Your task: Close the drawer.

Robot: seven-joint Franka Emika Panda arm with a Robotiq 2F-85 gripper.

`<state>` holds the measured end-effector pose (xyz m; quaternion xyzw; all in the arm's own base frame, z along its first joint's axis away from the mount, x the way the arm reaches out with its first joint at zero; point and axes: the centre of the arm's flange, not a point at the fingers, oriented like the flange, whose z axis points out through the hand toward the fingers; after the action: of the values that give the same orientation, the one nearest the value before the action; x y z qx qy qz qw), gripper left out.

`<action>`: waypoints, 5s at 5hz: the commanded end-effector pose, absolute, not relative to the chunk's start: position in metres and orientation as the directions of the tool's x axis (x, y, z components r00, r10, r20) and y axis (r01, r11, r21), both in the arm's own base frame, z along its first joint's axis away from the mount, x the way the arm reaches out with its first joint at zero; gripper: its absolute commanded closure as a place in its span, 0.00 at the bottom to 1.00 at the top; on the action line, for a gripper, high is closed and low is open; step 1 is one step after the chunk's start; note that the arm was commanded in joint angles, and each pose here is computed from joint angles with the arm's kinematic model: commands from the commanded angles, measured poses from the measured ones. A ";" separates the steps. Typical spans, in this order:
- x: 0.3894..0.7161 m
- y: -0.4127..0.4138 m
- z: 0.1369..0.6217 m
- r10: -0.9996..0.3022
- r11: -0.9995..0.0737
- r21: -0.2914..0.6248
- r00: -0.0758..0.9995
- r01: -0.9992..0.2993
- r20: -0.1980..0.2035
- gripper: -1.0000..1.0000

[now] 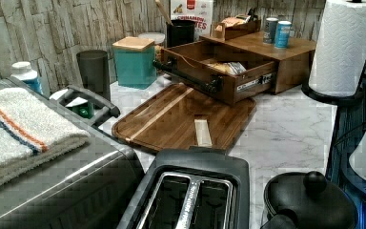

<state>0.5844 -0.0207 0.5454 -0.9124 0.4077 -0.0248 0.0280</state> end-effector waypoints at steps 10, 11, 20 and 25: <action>0.659 -0.074 0.323 -0.462 -0.879 0.107 0.885 -0.465 0.058 1.00; 0.646 -0.078 0.306 -0.455 -0.885 0.098 0.890 -0.455 0.021 1.00; 0.519 -0.372 0.315 -0.477 -0.876 0.102 0.877 -0.471 -0.050 1.00; 0.464 -0.472 0.339 -0.590 -0.790 0.167 0.806 -0.590 0.052 1.00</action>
<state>0.5524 -0.2872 0.2498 -0.9814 0.1726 0.0670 -0.0503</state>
